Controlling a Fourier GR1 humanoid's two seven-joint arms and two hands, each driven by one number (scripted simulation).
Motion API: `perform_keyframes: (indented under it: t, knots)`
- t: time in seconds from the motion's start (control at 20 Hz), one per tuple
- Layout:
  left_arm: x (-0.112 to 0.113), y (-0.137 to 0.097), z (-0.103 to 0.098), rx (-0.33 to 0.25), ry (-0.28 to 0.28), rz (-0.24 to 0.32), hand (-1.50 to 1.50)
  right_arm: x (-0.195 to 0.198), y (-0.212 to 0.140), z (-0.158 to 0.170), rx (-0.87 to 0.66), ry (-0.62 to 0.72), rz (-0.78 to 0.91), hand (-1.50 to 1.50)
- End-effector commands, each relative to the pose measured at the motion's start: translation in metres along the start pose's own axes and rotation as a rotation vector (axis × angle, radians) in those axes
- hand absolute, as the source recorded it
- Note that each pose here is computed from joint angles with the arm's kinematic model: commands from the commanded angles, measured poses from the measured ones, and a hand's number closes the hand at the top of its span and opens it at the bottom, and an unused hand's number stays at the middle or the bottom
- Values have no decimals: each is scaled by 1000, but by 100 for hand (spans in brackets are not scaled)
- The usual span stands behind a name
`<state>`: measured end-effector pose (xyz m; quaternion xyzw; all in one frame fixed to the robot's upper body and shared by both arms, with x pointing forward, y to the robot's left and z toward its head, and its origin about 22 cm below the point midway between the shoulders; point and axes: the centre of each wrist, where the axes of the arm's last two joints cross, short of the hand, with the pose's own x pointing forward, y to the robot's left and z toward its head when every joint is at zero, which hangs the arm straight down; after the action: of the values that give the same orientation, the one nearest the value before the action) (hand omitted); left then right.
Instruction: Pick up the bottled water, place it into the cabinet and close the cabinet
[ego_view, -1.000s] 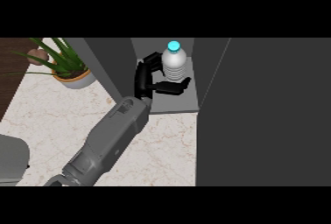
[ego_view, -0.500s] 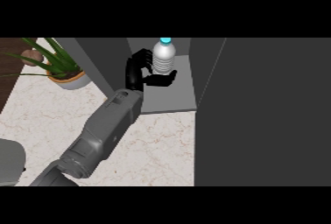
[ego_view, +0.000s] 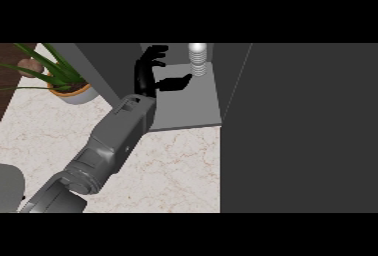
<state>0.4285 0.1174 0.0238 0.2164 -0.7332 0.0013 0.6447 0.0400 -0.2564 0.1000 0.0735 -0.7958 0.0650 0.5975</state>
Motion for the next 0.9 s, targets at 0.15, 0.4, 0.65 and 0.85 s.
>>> perform_keyframes:
  t: [0.15, 0.4, 0.65, 0.85]
  knots:
    - [6, 3, -7, 33, -70, -89, -150, 9, -1, 2, 11, -34, -51, -150]
    - [16, 7, -16, -56, -75, -10, -150, 9, 4, -6, 24, -39, -57, -150]
    - [28, -14, -5, -103, -178, 187, -150, 5, -1, 1, 32, -16, -55, -150]
    - [43, -8, -17, -177, -216, 298, -150, 10, 6, -2, 40, -21, -77, -150]
